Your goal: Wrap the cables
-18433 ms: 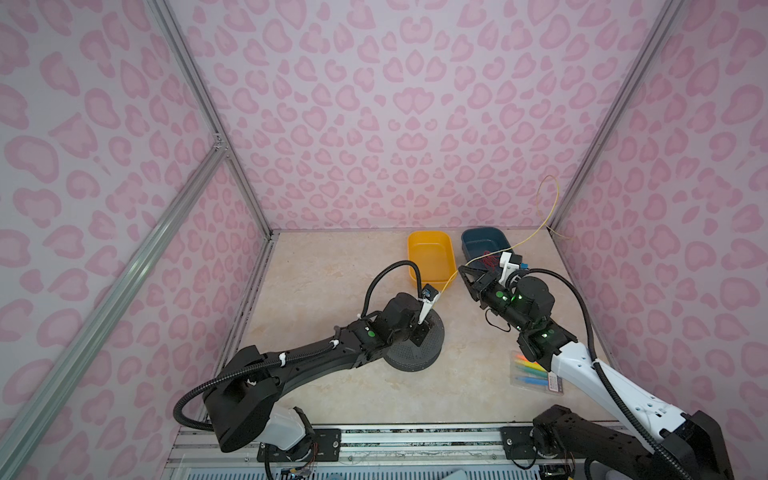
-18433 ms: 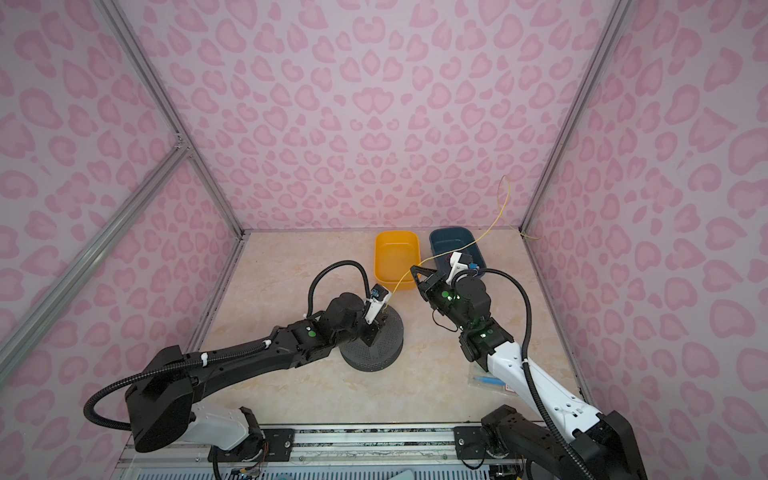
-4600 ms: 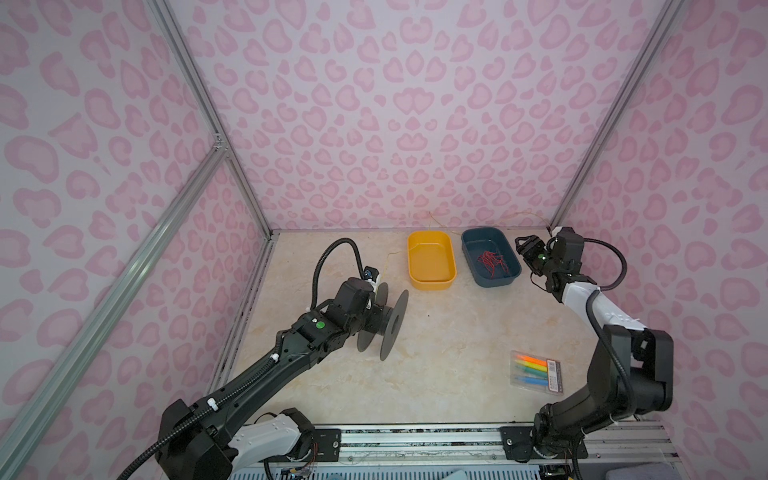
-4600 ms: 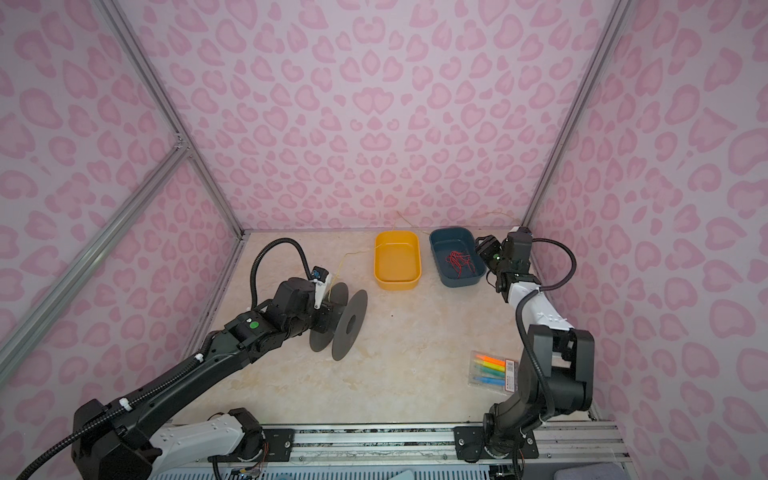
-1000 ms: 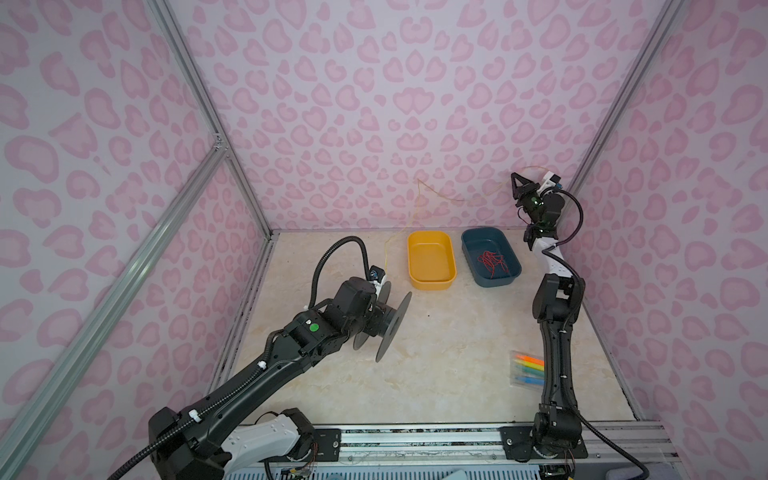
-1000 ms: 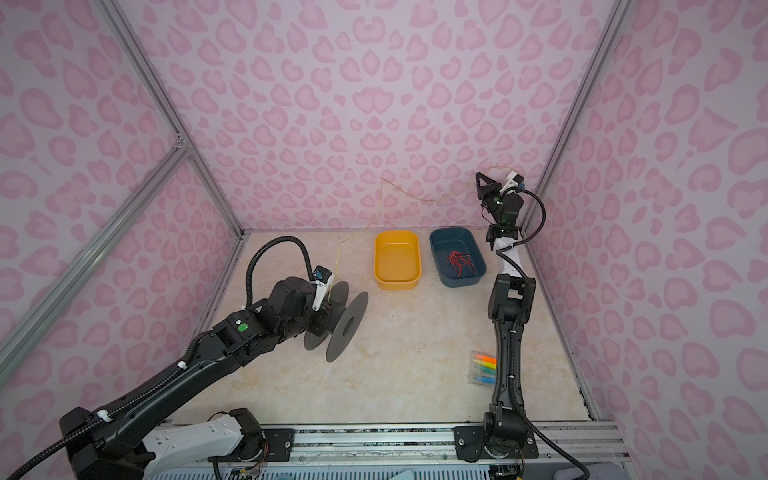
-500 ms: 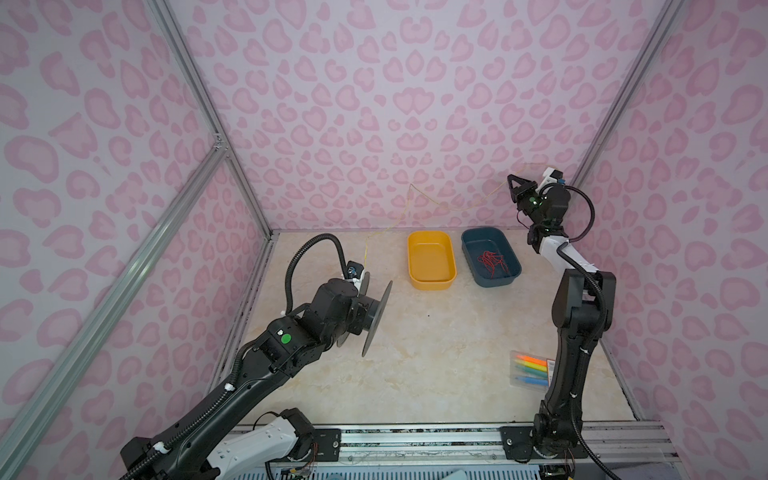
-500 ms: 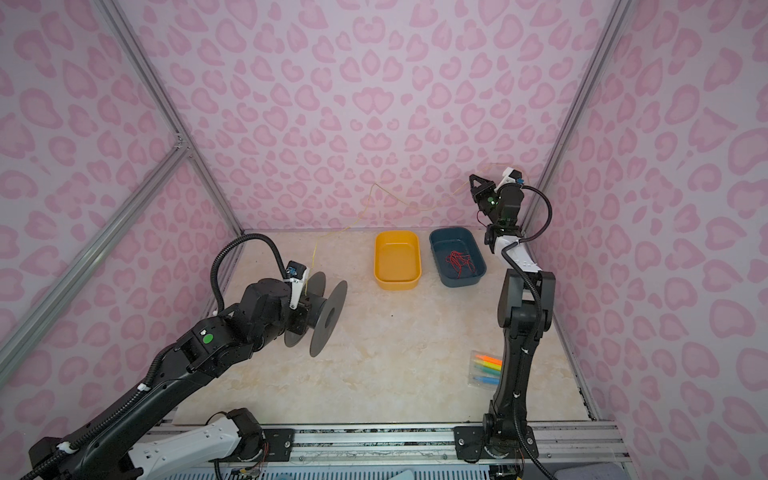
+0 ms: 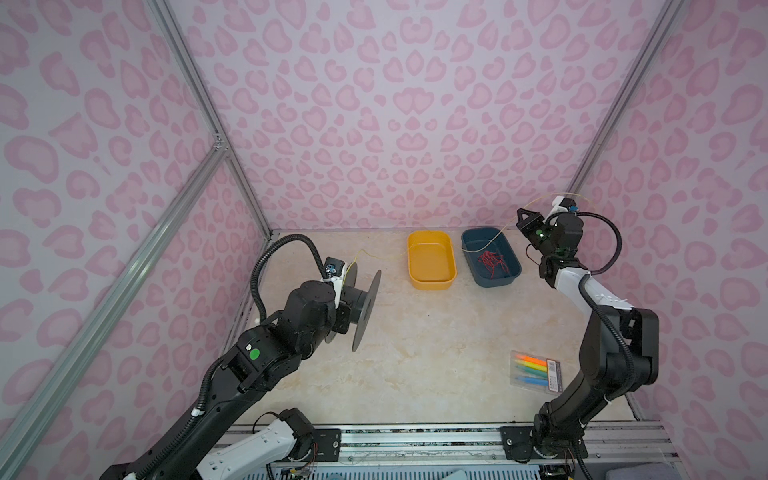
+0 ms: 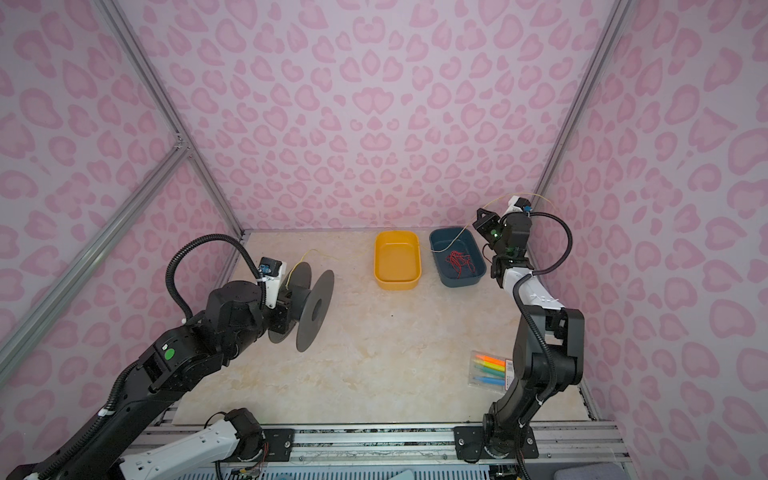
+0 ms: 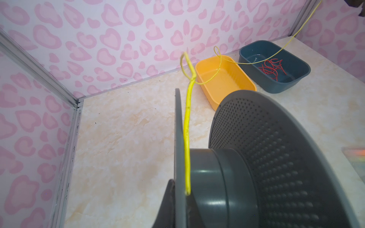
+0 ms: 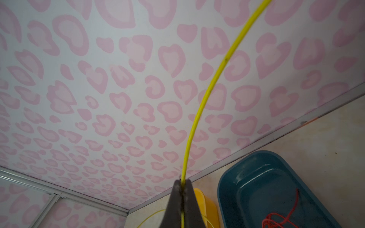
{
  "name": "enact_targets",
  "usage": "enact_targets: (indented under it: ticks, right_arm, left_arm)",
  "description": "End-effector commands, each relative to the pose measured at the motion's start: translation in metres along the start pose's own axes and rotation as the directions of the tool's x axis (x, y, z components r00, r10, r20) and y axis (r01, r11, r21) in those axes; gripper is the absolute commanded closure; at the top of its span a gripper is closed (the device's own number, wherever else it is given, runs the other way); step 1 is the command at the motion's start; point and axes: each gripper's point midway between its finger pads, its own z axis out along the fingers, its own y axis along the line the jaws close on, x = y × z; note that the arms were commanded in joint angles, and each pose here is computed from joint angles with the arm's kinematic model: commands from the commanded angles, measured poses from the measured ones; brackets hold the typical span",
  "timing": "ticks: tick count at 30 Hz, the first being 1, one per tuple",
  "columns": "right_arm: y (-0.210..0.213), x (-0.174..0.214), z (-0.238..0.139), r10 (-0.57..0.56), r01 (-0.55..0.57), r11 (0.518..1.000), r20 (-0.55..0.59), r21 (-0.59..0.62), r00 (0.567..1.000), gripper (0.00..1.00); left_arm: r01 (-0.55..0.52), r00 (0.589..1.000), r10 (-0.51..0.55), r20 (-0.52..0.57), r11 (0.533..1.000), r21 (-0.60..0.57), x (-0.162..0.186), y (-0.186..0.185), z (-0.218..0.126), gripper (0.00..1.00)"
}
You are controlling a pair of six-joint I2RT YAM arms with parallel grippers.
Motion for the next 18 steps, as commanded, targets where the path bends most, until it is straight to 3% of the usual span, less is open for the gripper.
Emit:
enact_targets:
  ticks: [1,8,14,18]
  right_arm:
    - [-0.018,0.019,-0.018,-0.091,0.093,0.988,-0.023,0.123,0.996,1.00]
    - [-0.001,0.065,-0.054,-0.271,0.288,0.942,-0.114,0.175,0.956,1.00]
    - [0.028,0.077,-0.077,-0.384,0.403,0.903,-0.142,0.147,0.913,1.00]
    - [0.048,0.088,-0.091,-0.388,0.403,0.911,-0.149,0.090,0.910,1.00]
  left_arm:
    - [0.056,0.996,-0.053,0.070,0.998,-0.030,-0.025,0.014,-0.006,0.96]
    - [0.133,0.973,-0.128,0.191,0.991,-0.013,-0.080,0.031,-0.016,0.96]
    - [0.154,0.954,-0.150,0.258,0.988,0.002,-0.114,0.035,-0.022,0.96]
    - [0.183,0.937,-0.172,0.303,0.983,-0.009,-0.132,0.042,-0.024,0.96]
